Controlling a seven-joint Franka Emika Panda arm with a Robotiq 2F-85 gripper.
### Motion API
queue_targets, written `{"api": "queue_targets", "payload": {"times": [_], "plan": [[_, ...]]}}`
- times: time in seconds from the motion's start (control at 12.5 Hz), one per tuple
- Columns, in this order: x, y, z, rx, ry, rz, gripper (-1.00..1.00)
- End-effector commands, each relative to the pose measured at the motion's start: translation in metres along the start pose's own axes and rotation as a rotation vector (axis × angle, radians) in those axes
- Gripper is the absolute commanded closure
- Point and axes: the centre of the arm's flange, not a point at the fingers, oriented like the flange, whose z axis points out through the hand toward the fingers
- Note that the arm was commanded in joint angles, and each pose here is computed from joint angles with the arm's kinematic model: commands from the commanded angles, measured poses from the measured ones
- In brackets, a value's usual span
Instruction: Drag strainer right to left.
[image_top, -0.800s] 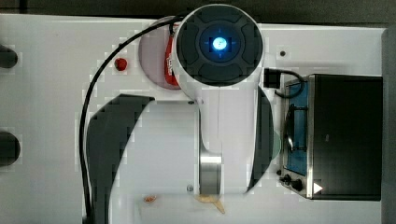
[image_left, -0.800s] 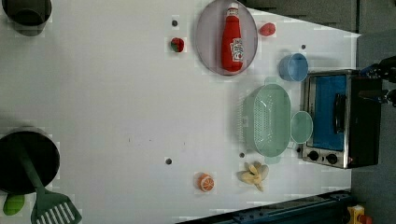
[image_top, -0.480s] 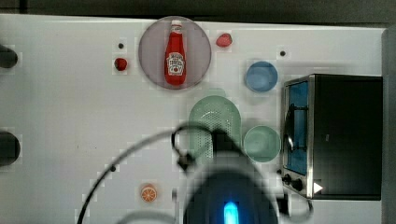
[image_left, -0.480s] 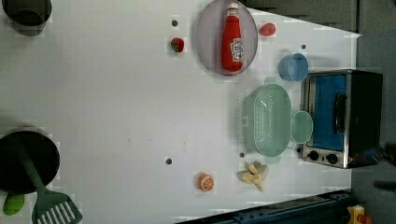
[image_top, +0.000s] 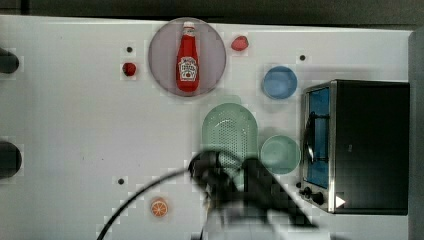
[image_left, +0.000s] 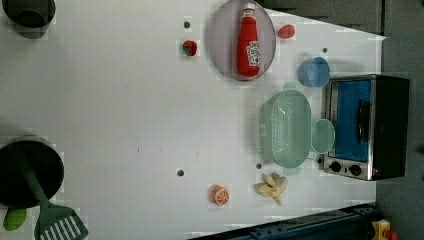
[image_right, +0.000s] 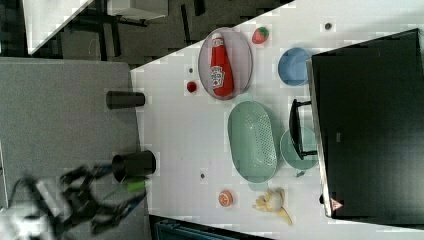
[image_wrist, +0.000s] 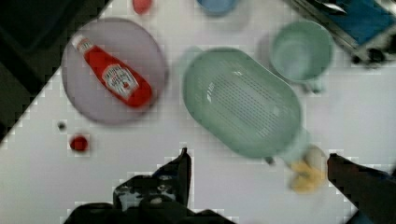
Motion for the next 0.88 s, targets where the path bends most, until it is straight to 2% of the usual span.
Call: {"api": "queue_targets", "payload": {"times": [0.08, 0.48, 0.88], "plan": [[0.019, -0.005, 0.158, -0.186, -0.116, 0.197, -1.0], [0.028, -0.017, 0.296, -0.249, -0.101, 0.556, -1.0], [0.014, -0.012, 0.409, -0.275, -0.109, 0.579, -1.0]]}}
